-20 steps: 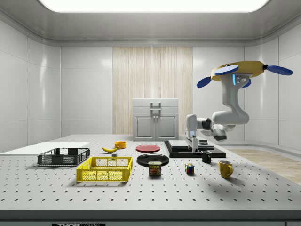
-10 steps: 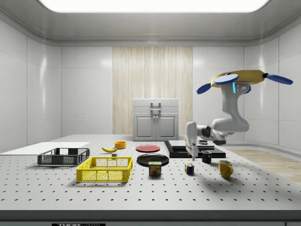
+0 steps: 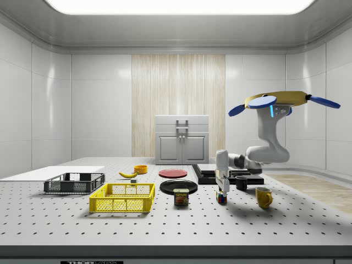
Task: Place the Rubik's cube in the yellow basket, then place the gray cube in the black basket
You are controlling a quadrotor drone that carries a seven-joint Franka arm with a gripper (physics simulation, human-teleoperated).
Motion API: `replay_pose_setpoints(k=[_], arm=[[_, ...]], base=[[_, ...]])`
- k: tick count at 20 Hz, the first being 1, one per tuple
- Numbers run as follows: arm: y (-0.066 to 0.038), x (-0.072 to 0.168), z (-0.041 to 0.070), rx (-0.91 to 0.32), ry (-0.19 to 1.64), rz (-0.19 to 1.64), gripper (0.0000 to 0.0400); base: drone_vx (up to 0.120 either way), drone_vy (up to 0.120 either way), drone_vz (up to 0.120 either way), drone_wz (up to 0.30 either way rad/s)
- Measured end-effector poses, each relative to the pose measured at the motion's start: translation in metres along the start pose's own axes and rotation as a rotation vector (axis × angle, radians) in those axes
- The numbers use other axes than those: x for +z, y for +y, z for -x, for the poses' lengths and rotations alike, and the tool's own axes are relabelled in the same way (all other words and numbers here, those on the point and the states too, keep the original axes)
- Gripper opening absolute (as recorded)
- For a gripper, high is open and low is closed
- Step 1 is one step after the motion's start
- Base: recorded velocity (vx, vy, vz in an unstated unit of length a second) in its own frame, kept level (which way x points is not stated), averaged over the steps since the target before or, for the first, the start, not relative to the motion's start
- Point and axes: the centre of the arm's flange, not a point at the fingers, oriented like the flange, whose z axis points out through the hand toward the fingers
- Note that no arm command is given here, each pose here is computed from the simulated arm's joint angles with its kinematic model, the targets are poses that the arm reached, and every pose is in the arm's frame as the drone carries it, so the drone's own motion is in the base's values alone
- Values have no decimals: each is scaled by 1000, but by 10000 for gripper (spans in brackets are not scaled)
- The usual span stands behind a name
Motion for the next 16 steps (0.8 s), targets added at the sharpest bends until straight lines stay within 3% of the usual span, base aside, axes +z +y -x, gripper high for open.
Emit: replay_pose_setpoints(k=[5,16], arm=[[0,1,0,0,0,0,400],[0,26,0,0,0,0,389]], base=[[16,0,0,0],[0,0,0,0]])
